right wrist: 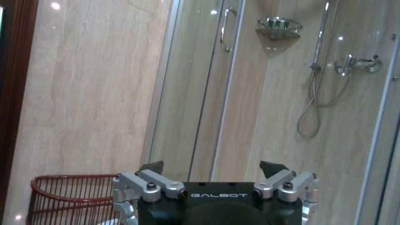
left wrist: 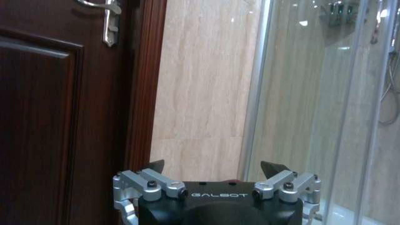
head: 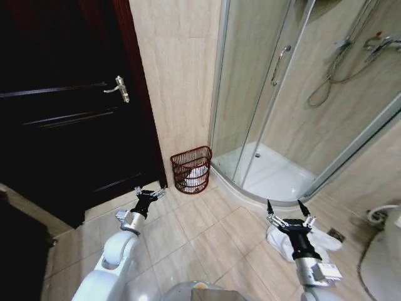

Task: Discard the used towel into the hamper.

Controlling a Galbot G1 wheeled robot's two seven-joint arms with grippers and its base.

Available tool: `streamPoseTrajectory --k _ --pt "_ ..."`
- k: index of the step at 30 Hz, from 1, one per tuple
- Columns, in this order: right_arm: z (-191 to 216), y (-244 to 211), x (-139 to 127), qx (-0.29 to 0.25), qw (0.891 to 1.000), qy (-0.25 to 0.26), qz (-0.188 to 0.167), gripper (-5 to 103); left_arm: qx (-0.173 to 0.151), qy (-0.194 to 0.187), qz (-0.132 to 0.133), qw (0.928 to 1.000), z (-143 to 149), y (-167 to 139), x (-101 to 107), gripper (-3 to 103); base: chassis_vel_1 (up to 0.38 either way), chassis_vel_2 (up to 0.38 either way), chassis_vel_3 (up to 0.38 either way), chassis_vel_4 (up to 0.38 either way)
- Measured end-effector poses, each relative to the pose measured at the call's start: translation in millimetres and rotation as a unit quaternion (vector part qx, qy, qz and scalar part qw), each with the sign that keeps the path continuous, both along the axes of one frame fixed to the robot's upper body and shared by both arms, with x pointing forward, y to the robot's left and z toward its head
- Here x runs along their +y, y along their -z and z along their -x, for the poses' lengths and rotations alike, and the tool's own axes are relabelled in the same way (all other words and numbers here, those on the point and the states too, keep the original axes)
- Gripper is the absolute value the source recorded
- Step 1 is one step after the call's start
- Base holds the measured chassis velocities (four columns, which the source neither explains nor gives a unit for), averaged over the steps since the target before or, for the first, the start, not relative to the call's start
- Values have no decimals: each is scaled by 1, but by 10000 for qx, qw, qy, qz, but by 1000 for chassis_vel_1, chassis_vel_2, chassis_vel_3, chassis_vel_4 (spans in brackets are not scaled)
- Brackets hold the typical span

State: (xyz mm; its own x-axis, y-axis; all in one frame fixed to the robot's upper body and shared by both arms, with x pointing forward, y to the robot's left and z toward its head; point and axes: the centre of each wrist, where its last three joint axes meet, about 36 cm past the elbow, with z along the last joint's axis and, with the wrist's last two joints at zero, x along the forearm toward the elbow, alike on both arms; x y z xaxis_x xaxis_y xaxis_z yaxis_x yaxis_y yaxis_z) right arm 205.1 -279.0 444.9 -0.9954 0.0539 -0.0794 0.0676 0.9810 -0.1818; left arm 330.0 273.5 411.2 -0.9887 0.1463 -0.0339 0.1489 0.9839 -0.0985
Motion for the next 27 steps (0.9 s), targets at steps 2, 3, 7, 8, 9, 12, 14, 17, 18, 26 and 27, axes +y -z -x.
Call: streamPoseTrajectory --k 2,3,7,8,9,12,14,17,18,26,27 --pt "0 2 -1 -40 10000 6 -4 100 1 6 -11 10000 0 0 -1 100 125 -96 -106 63" --pt "0 3 -2 -43 10000 21 -32 100 3 11 -31 10000 0 1 -1 100 73 -90 -62 64" --pt "2 6 -4 -32 9999 67 -68 100 7 21 -60 10000 1 1 -2 100 25 -32 -31 21" --pt "2 6 -4 -32 9999 67 -68 100 7 21 -60 10000 1 1 -2 100 0 0 0 0" --pt "2 6 -4 -33 9999 94 -71 100 11 31 -65 10000 1 1 -3 100 0 0 0 0" --pt "3 9 -5 -36 9998 158 -65 100 22 71 -67 9999 1 2 -6 100 0 0 0 0" --pt "3 9 -6 -30 9999 157 -54 100 26 94 -64 9999 0 2 -9 100 0 0 0 0" --pt "3 8 -7 -11 9999 120 -7 100 42 130 -70 9999 -1 2 -12 100 0 0 0 0" --pt "3 8 -7 -4 10000 93 26 100 48 142 -70 9999 -1 2 -13 100 0 0 0 0" --pt "1 9 -8 -18 9999 113 31 100 55 169 -77 9998 -5 -1 -13 100 -19 -14 24 26" --pt "1 10 -8 -11 9999 120 27 100 60 169 -75 9998 -5 0 -12 100 -74 -54 99 84"
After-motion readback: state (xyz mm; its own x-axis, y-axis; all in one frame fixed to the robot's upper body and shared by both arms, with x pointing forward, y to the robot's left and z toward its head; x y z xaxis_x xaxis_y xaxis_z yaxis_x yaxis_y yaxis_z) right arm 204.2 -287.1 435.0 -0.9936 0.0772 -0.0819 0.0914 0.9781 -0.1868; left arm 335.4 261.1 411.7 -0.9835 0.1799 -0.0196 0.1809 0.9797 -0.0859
